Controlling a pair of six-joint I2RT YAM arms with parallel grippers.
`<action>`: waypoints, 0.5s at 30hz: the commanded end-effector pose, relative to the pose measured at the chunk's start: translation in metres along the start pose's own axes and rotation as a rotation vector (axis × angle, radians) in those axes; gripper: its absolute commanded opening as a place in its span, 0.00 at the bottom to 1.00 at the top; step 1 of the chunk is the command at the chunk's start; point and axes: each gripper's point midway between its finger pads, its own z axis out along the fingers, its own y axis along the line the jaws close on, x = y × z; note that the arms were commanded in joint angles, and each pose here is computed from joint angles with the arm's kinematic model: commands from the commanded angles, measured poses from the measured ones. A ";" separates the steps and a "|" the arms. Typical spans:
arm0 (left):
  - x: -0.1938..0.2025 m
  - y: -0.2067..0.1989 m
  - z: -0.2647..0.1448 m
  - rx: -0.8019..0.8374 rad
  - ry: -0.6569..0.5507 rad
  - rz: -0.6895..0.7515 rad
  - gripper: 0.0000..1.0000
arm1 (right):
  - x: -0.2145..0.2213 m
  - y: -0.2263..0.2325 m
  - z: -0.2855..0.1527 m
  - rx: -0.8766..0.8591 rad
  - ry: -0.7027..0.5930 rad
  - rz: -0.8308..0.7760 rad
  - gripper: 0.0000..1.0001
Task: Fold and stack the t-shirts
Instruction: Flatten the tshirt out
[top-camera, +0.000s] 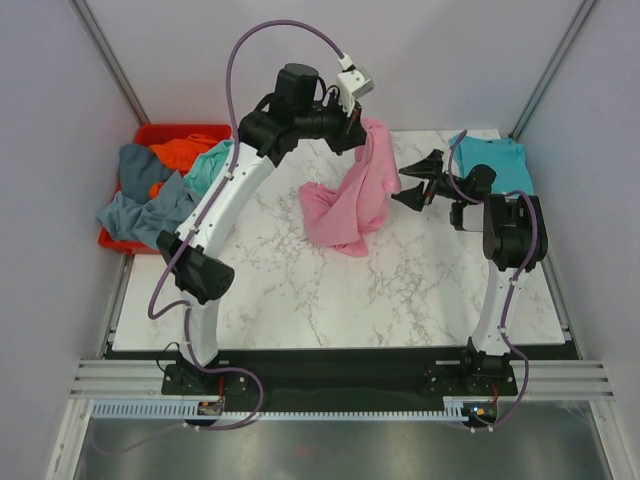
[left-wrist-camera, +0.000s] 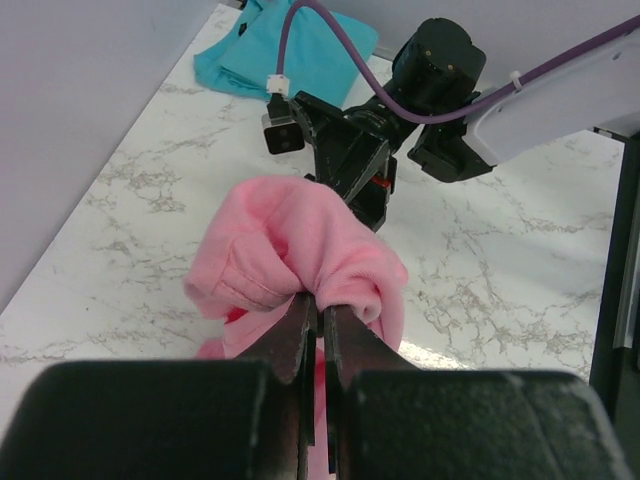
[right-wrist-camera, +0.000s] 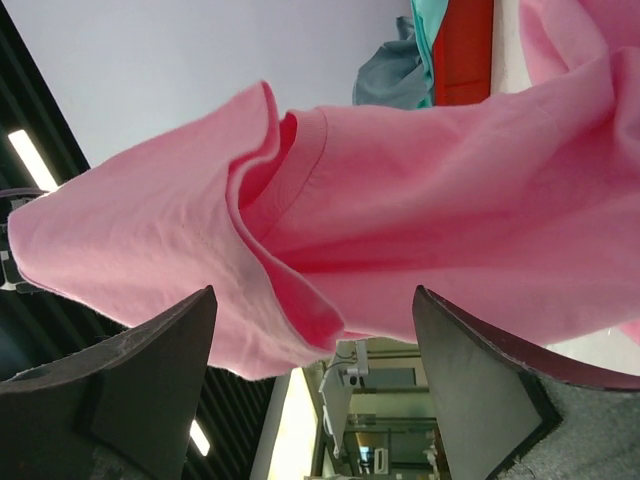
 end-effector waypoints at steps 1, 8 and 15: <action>-0.019 -0.007 0.001 0.009 -0.054 0.025 0.02 | 0.023 0.040 0.006 -0.096 0.052 -0.266 0.87; -0.007 -0.008 0.010 0.019 -0.028 0.009 0.02 | 0.023 0.046 0.010 -0.112 0.048 -0.288 0.72; 0.003 -0.003 0.014 0.011 -0.005 0.004 0.02 | 0.027 0.059 0.004 -0.117 0.043 -0.340 0.20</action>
